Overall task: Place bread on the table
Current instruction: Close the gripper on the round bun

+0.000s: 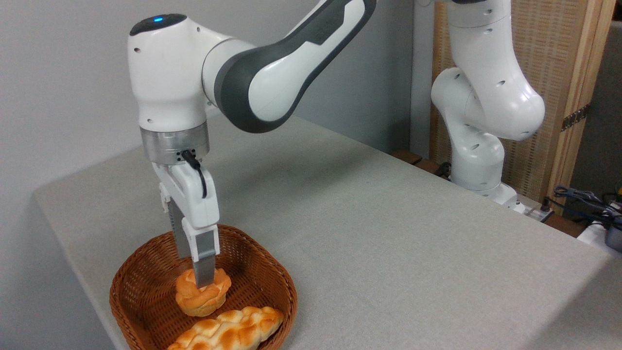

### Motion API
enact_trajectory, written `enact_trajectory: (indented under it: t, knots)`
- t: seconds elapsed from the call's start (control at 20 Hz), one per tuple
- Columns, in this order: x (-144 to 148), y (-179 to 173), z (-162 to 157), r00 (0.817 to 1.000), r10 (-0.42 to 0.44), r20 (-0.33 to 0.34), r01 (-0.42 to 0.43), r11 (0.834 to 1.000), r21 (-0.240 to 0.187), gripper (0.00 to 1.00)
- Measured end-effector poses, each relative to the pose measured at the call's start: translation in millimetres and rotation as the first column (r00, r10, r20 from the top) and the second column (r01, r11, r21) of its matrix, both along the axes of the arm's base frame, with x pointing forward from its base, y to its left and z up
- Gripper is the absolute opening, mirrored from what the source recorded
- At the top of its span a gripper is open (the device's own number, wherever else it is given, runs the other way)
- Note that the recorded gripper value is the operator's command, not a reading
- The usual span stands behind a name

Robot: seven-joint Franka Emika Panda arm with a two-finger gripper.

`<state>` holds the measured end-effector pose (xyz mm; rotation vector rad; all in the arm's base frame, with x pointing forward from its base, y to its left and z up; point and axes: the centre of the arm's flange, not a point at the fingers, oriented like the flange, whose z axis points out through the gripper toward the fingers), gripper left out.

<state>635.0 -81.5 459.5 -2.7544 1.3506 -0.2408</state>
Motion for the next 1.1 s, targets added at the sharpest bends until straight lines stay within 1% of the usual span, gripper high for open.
enact_trajectory:
  t: [0.1,0.15,0.2,0.25,0.3,0.35,0.4,0.45,1.1]
  knots:
    - [1,-6,-10,1.000,-0.013,-0.003,0.013,1.000,0.008,0.98]
    - [1,-7,-13,1.000,-0.025,-0.007,0.025,0.999,0.027,0.90]
    - [0,-8,-17,0.999,-0.038,-0.012,0.039,0.998,0.047,0.79]
    - [-2,-11,-21,0.999,-0.052,-0.016,0.053,0.997,0.064,0.58]
    - [-3,-14,-24,0.998,-0.062,-0.017,0.063,0.995,0.073,0.43]
    - [-4,-16,-27,0.998,-0.069,-0.015,0.070,0.995,0.076,0.34]
    - [-4,-17,-29,0.997,-0.072,-0.012,0.073,0.994,0.077,0.31]
    - [-4,-17,-31,0.997,-0.073,-0.012,0.073,0.994,0.077,0.31]
    - [-4,-17,-29,0.997,-0.073,-0.007,0.073,0.994,0.077,0.32]
